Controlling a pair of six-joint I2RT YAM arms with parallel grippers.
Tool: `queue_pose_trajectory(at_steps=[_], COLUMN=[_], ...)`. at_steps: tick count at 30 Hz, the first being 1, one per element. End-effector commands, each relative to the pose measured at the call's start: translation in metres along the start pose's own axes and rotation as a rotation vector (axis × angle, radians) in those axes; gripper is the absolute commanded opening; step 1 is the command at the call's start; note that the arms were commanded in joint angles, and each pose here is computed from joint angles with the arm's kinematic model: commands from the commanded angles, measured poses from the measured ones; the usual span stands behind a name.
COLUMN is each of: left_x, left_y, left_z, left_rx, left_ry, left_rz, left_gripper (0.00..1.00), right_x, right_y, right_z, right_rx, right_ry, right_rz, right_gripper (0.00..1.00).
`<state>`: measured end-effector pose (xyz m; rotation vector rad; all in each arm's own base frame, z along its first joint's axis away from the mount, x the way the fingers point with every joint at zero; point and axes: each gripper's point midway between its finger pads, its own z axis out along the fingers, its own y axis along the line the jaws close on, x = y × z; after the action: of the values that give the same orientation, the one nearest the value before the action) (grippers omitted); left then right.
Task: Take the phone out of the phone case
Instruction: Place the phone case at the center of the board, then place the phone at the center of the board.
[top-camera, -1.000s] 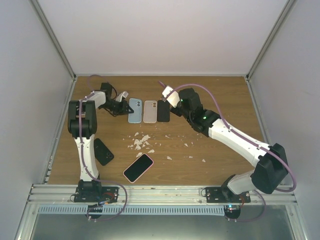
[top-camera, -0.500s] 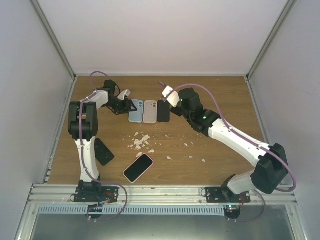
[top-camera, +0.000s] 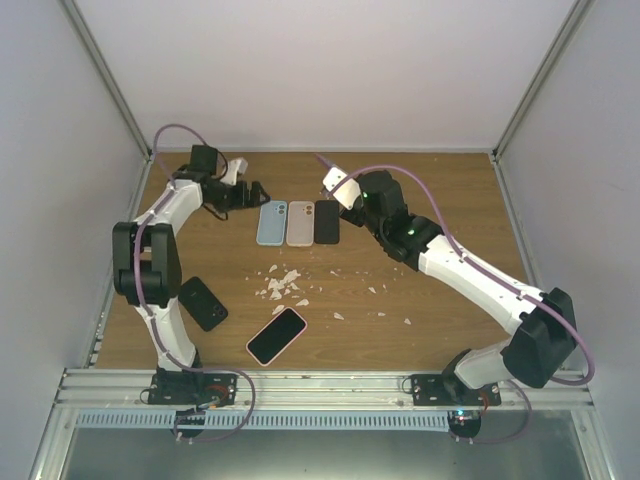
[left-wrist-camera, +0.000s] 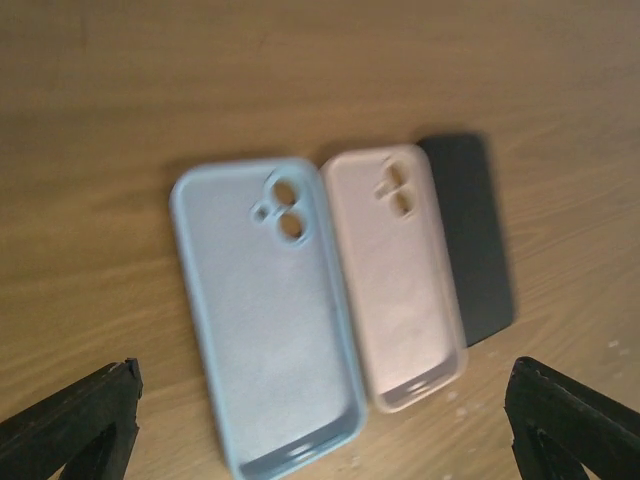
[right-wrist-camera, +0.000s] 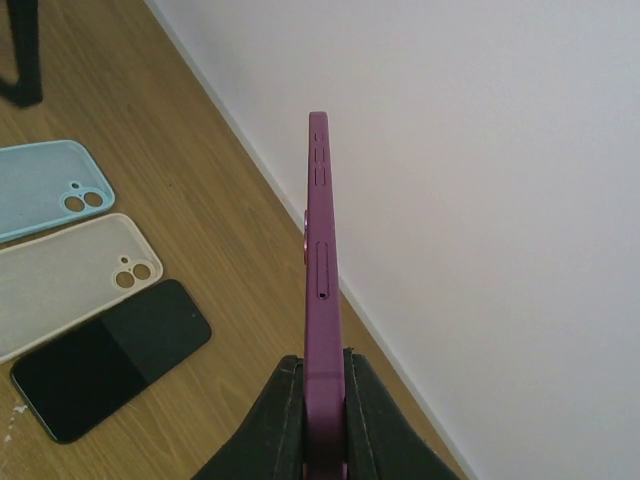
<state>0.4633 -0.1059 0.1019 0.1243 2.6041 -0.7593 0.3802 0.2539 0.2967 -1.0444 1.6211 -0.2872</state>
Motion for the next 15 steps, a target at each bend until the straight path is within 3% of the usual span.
queue_pose_trajectory(at_steps=[1,8,15], left_x=[-0.058,-0.093,-0.087], left_y=[-0.055,-0.134,-0.193], left_z=[-0.068,-0.153,-0.188], left_rx=[0.103,0.313,0.611], left_ry=[-0.253,-0.469,-0.465], left_rz=[0.108,0.211,0.199], left_gripper=[0.99,0.99,0.99], right_x=[-0.038,-0.048,-0.057], right_y=[-0.047,-0.066,-0.072], right_z=[-0.019,-0.028,-0.040], right_rx=[0.133,0.223,0.380], right_ry=[-0.119,-0.143,-0.140], right_rz=[0.003,-0.062,-0.249], right_gripper=[0.01,0.01,0.00])
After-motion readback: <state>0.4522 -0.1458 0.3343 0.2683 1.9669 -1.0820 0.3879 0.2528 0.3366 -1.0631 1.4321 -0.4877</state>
